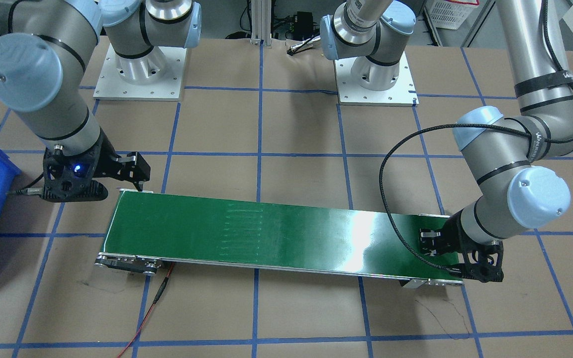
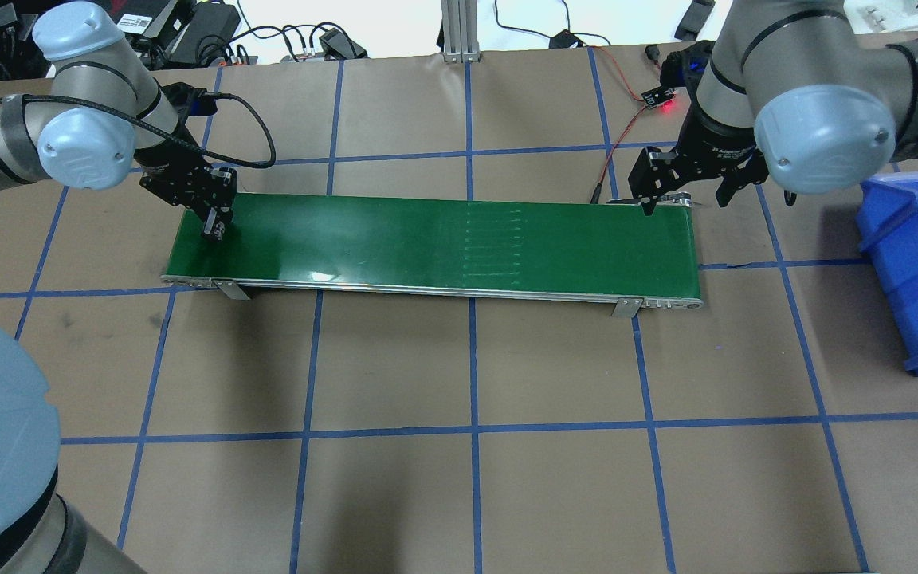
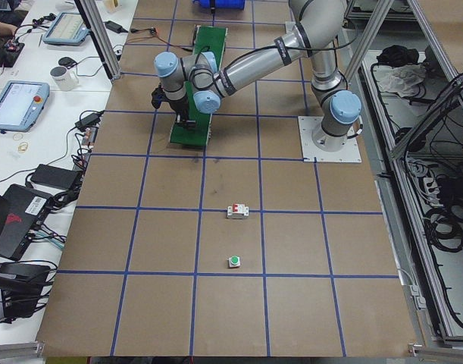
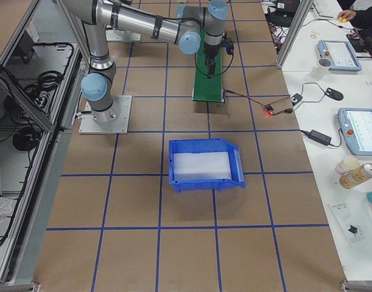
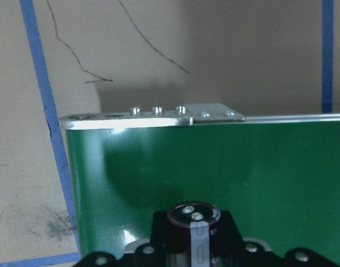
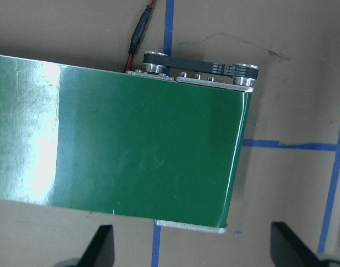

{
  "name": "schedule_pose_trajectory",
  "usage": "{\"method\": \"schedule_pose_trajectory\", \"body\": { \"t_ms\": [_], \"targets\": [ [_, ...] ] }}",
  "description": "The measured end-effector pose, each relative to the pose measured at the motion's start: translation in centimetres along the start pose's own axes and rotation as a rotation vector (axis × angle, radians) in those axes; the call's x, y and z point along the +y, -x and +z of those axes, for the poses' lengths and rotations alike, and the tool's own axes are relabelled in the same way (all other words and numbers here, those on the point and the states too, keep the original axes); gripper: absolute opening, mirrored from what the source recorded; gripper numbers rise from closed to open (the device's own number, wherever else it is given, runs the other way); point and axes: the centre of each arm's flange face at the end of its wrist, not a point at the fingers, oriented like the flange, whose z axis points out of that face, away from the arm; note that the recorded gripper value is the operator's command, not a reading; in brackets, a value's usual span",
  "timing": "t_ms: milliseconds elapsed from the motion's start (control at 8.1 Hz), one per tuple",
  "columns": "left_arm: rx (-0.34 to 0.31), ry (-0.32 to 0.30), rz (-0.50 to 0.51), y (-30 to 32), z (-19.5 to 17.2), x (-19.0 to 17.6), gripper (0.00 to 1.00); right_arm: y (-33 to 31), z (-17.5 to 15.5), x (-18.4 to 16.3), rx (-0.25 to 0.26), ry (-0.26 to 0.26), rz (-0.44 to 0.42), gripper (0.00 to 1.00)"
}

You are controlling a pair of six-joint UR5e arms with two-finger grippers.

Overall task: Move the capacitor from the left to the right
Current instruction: 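Carry the capacitor over the conveyor's near end while right gripper lowers, then release the capacitor onto the green belt with the left gripper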

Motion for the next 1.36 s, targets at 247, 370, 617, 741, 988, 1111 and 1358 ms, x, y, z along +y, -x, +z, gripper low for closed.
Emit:
{"method": "schedule_pose_trajectory", "body": {
  "t_ms": [247, 370, 617, 741, 988, 1111, 1358],
  "targets": [
    [0.008, -0.065, 0.003, -0.1, 0.5, -0.9, 0.94, -0.6, 4.1, -1.9, -0.007, -0.024, -0.009, 1.0],
    [0.042, -0.1, 0.002, -0.6, 0.5, -1.4, 0.99, -0.3, 5.1, -2.4, -0.036, -0.033, -0.011, 1.0],
    [0.085, -0.146, -0.011, -3.5, -1.3, -1.4, 1.0, 0.3, 6.3, -3.5, -0.103, -0.071, -0.014, 1.0],
    [0.091, -0.147, -0.019, -5.3, -3.3, -0.6, 1.0, 0.4, 6.9, -4.0, -0.118, -0.087, -0.015, 1.0],
    [0.113, -0.045, -0.082, -7.8, -7.9, 3.3, 1.0, 0.7, 7.8, -4.7, -0.153, -0.11, -0.018, 1.0],
    [0.101, -0.001, -0.104, -8.5, -10.5, 5.9, 1.0, 0.9, 8.2, -4.9, -0.165, -0.112, -0.018, 1.0],
    [0.058, 0.046, -0.179, -10.8, -15.9, 11.5, 1.0, 1.2, 9.1, -4.4, -0.19, -0.111, -0.019, 1.0]
  ]
}}
